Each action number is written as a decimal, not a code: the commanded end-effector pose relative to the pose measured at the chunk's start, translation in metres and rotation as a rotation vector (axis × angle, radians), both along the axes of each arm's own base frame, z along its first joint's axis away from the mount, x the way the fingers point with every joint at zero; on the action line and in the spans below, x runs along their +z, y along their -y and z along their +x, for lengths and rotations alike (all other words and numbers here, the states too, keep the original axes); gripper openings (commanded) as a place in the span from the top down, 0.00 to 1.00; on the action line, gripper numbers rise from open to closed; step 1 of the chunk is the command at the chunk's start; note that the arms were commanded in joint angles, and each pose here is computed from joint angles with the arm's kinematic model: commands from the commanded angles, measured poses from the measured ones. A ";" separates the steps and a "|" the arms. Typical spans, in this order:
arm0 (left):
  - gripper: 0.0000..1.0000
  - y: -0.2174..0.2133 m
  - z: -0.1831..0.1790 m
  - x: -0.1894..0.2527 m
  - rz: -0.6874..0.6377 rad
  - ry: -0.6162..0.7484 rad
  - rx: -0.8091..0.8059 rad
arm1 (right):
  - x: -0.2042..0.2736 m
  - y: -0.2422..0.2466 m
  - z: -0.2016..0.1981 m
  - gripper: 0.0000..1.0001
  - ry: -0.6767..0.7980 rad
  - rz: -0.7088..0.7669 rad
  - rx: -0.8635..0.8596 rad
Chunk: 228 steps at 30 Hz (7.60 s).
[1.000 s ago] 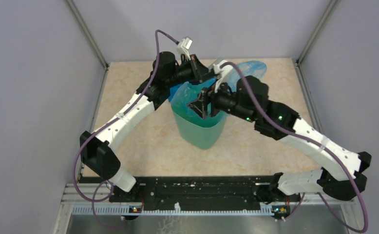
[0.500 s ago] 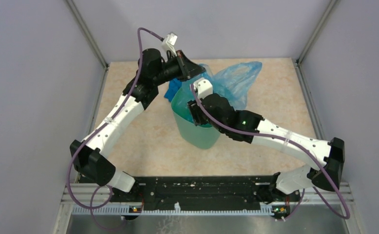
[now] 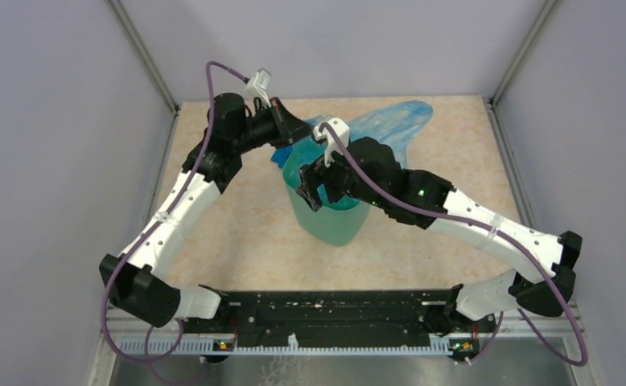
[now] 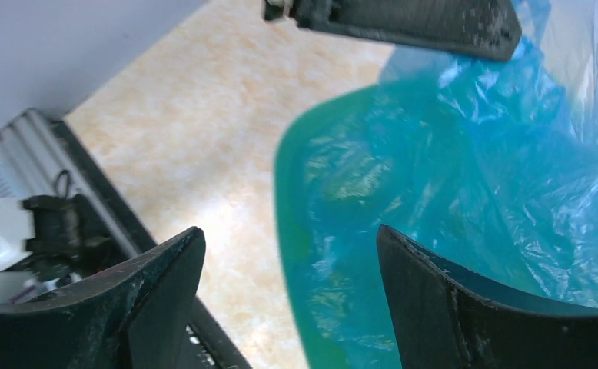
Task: Put the trash bags into the trash bin
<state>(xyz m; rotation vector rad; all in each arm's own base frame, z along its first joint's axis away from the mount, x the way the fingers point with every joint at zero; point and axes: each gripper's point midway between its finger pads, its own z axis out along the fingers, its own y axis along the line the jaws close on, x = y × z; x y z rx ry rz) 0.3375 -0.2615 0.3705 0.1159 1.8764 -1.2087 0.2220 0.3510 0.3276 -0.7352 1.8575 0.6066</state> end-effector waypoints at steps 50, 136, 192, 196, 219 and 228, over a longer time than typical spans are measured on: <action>1.00 -0.069 -0.039 0.025 0.175 0.067 0.105 | 0.073 0.046 -0.024 1.00 0.057 -0.148 0.107; 1.00 -0.096 -0.035 -0.109 0.372 -0.143 0.171 | 0.022 0.176 -0.003 0.18 -0.107 -0.099 -0.543; 1.00 -0.095 0.003 -0.125 0.364 -0.130 0.248 | -0.046 0.192 -0.023 0.17 -0.073 -0.038 -0.432; 1.00 -0.094 0.003 -0.120 0.366 -0.118 0.239 | -0.020 0.187 -0.021 0.17 -0.028 -0.015 -0.396; 1.00 -0.092 0.009 -0.105 0.367 -0.082 0.231 | 0.011 0.104 0.036 0.40 0.059 -0.244 -0.244; 1.00 -0.093 0.015 -0.101 0.379 -0.066 0.239 | 0.029 0.121 0.076 1.00 0.106 -0.255 -0.453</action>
